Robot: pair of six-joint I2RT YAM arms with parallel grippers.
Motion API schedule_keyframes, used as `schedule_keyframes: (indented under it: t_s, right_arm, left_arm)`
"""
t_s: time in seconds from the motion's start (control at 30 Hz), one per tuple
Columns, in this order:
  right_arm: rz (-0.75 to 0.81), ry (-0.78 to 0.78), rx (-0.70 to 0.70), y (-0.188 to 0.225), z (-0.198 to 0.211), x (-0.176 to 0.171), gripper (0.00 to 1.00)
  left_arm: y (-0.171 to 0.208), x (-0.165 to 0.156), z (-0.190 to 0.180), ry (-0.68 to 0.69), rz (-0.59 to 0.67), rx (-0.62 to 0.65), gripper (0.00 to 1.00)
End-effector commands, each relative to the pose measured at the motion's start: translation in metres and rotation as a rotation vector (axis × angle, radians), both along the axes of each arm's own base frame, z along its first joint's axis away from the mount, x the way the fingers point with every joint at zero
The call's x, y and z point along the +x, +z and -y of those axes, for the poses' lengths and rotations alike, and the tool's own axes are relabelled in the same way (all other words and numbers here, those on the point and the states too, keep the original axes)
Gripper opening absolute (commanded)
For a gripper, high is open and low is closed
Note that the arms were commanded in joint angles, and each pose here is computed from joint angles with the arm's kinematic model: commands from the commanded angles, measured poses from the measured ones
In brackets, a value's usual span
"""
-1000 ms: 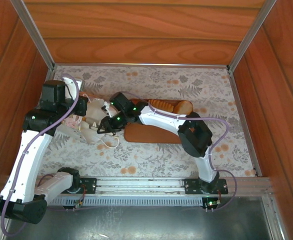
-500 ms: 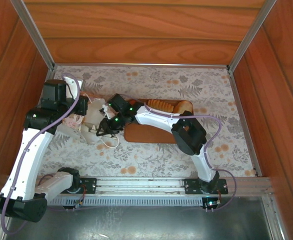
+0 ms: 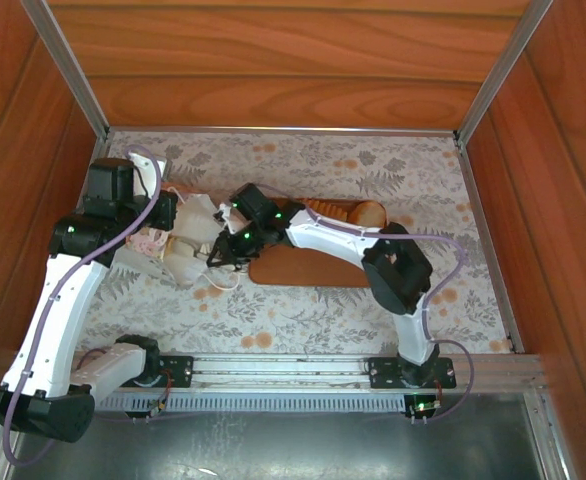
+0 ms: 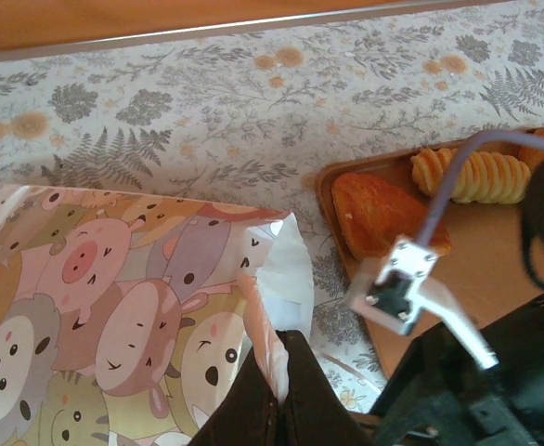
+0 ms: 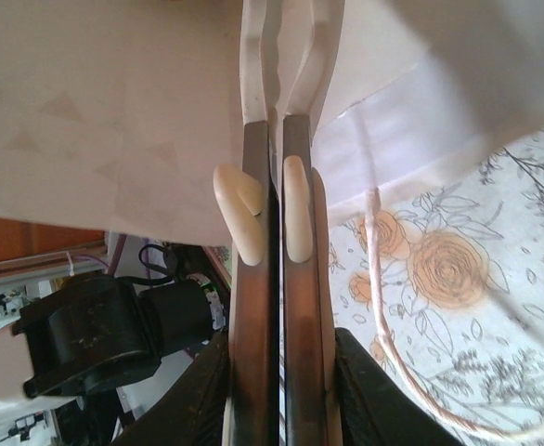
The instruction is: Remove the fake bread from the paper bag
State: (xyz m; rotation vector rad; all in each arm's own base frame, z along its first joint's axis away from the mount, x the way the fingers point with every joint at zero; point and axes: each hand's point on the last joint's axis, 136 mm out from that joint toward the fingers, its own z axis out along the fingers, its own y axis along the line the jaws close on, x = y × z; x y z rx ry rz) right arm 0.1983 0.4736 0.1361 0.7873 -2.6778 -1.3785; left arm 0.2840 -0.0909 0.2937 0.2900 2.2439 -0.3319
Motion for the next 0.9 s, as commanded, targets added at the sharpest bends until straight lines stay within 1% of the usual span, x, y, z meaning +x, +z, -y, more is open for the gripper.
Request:
schedule_keyframes:
  t_s: [0.0,0.17,0.23,0.37,0.5,0.6,0.67,0.77,0.87]
  right_arm:
    - [0.053,-0.012,0.021,0.018,0.011,0.002,0.23]
    - [0.066,-0.041,-0.047,0.005,0.026,0.003,0.23]
    - [0.062,-0.045,-0.066,0.001,0.029,0.004,0.25]
    - [0.034,-0.03,-0.061,0.0,0.025,0.005,0.37]
    - [0.013,-0.038,-0.013,0.006,0.016,0.009,0.45]
    - [-0.004,-0.068,-0.016,0.006,0.013,0.016,0.46]
    - [-0.02,-0.1,-0.051,-0.001,0.014,0.023,0.47]
    - [-0.057,-0.079,-0.05,-0.006,0.01,0.021,0.47]
    - [-0.072,-0.023,-0.009,-0.004,0.007,0.011,0.47]
  left_arm:
    - [0.01,0.003,0.003,-0.008,0.027,-0.002,0.0]
    - [0.011,0.006,0.003,-0.013,0.031,0.003,0.0]
    - [0.01,0.006,0.004,-0.014,0.027,-0.001,0.0]
    - [0.009,0.006,0.005,-0.017,0.023,-0.005,0.0]
    - [0.007,0.006,0.005,-0.016,0.021,-0.003,0.0]
    - [0.006,0.006,0.006,-0.021,0.018,-0.006,0.0]
    - [0.006,0.006,0.006,-0.021,0.018,-0.008,0.0]
    - [0.005,0.005,0.006,-0.022,0.017,-0.009,0.0]
    - [0.006,0.005,0.005,-0.018,0.023,-0.003,0.0]
